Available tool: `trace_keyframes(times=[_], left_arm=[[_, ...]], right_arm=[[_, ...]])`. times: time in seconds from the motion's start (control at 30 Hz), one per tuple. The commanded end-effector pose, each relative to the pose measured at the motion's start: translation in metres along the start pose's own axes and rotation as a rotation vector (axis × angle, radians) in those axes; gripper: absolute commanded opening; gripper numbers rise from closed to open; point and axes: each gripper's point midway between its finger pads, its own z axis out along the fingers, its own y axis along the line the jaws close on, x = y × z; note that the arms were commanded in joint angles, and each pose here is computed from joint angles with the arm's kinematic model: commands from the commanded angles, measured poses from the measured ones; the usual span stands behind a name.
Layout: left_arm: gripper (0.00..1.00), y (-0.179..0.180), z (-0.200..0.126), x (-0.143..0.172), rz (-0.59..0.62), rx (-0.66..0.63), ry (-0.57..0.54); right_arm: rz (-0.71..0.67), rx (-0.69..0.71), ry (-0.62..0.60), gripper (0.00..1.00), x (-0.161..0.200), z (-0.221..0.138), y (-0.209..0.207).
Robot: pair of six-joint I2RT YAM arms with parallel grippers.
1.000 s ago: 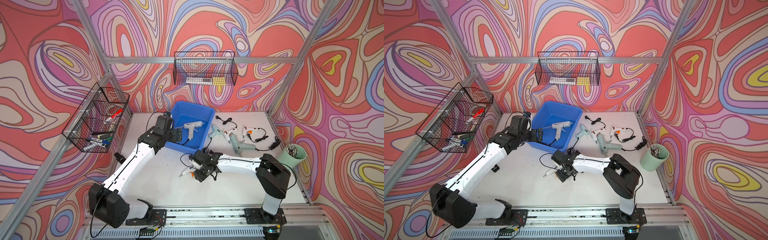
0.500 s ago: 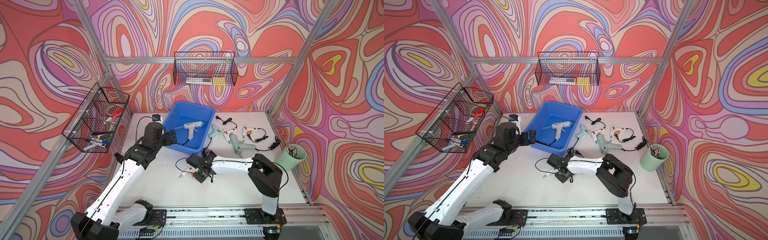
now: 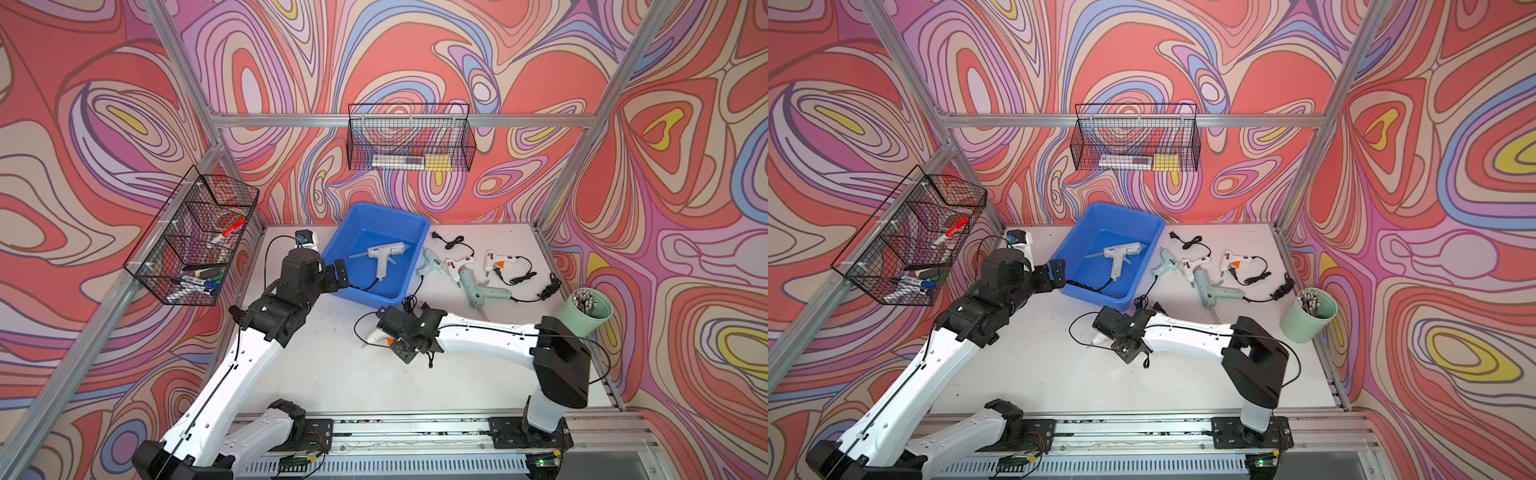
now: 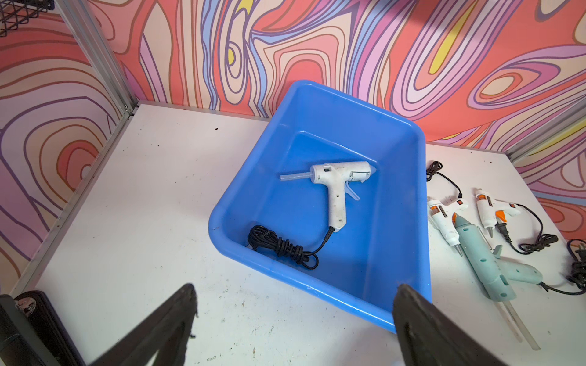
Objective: Put the hot melt glue gun into the storage box
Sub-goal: Pick up the hot melt adhesive gun from the center of the board.
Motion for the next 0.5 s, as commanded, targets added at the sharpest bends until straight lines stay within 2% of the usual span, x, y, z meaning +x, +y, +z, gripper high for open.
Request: trace_keyframes(times=[0.0,0.2,0.47], left_arm=[[0.99,0.004,-0.008,-0.008,-0.022,-0.009,-0.031],[0.99,0.011,-0.007,-0.006,-0.035,-0.047,-0.034],[0.99,0.023,-0.007,0.000,-0.054,-0.108,-0.036]], right_arm=[[0.101,0.135,-0.159,0.00,-0.028,-0.054,-0.039],[0.201,0.311,-0.385,0.00,-0.066,-0.131,-0.089],[0.221,0.409,-0.666,0.00,-0.138,-0.202,-0.113]])
